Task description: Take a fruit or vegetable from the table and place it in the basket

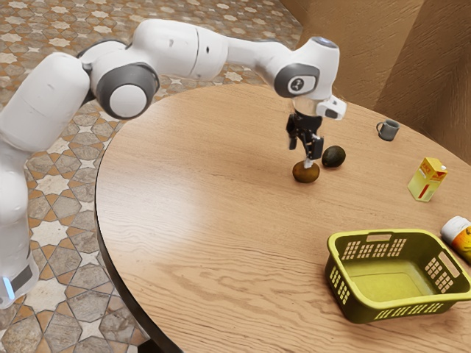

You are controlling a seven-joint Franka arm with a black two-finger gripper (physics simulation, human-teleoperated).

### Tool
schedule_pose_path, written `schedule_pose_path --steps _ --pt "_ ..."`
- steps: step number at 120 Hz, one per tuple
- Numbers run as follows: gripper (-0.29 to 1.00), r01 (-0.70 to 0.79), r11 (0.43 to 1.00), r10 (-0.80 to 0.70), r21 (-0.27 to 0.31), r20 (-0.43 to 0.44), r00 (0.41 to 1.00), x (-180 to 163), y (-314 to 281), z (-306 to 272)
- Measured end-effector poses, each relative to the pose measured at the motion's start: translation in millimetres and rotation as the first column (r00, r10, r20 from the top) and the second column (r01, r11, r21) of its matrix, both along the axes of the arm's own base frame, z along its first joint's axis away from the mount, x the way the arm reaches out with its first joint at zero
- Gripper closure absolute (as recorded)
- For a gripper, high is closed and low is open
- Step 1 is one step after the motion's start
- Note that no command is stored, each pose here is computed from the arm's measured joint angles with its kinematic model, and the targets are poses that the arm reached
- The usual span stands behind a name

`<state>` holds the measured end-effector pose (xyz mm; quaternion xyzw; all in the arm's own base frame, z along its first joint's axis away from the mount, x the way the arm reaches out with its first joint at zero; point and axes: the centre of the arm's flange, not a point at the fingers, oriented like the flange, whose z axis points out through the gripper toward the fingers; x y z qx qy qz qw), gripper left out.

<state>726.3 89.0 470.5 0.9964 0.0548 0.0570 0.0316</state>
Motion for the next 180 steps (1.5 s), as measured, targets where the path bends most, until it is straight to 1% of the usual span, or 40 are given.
schedule_pose_path --steps 46,68,151,157,165,180 --pt "0.0 0.124 0.992 -0.125 0.011 0.054 0.991 11 -5 -12" --pt "0.0 0.154 0.988 -0.155 0.017 0.069 0.985 16 -2 -23" --pt "0.0 0.208 0.978 -0.209 0.02 0.068 0.976 25 4 -58" --pt "0.04 0.209 0.978 -0.21 0.022 0.073 0.975 25 4 -58" --pt "0.14 0.208 0.978 -0.21 0.025 0.083 0.974 27 4 -58" --pt "0.32 0.192 0.981 -0.191 0.004 0.104 0.976 28 6 -57"
